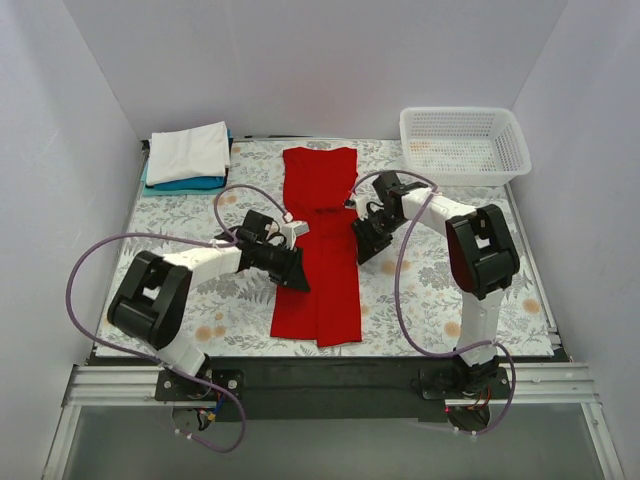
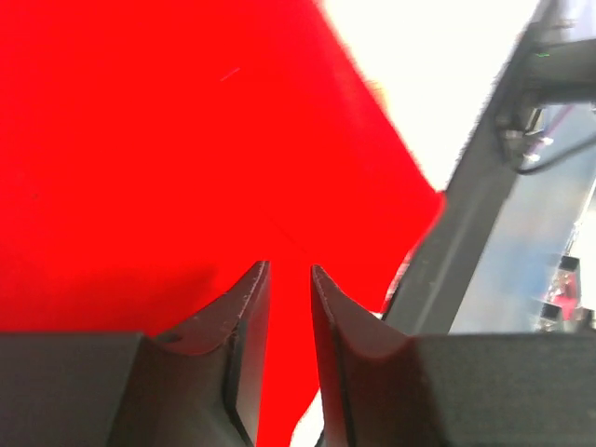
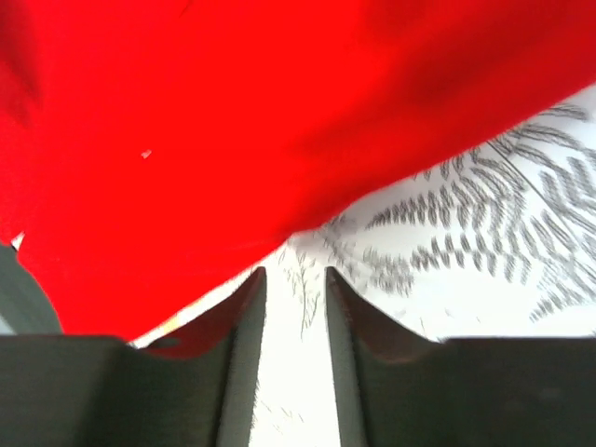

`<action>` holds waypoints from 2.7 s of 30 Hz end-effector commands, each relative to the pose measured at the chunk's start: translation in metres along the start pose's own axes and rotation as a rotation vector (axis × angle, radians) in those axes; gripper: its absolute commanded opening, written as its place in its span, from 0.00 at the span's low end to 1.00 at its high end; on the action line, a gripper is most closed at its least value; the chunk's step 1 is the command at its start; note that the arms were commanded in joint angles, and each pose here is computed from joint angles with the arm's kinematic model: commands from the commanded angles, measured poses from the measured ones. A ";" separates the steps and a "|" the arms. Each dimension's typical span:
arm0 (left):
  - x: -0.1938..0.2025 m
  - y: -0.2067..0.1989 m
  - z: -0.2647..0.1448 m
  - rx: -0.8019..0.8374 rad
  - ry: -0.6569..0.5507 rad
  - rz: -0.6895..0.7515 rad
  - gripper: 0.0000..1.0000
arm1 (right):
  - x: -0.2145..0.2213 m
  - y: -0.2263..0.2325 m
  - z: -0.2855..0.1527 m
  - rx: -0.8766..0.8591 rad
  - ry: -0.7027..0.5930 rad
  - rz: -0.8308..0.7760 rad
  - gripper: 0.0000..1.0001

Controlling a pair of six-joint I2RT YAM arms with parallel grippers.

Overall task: Fold and stack the t-shirts
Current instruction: Fold the tshirt

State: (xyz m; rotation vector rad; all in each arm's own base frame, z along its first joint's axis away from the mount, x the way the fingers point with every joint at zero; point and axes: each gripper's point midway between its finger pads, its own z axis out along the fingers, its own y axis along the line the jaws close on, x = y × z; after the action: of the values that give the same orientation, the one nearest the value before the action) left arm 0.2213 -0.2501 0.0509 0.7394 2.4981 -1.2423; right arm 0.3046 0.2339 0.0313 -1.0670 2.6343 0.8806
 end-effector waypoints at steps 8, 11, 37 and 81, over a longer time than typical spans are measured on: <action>0.016 -0.051 -0.076 0.008 -0.194 0.969 0.40 | -0.004 0.066 -0.092 0.083 -0.247 -0.665 0.67; 0.058 -0.038 -0.075 0.016 -0.102 1.163 0.40 | 0.025 0.092 -0.077 0.099 -0.211 -0.902 0.74; 0.115 0.009 -0.039 0.101 0.098 1.481 0.45 | 0.137 0.146 0.036 -0.011 0.085 -1.391 0.64; -0.161 0.032 -0.066 -0.134 -0.265 1.103 0.00 | -0.112 0.045 -0.071 0.261 -0.273 -1.105 0.01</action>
State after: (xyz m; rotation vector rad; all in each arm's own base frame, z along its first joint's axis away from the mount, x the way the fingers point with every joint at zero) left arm 0.3427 -0.2302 0.1274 1.5109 1.5294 -0.6874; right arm 0.3341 0.2765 0.1329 -1.8329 1.5350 0.3580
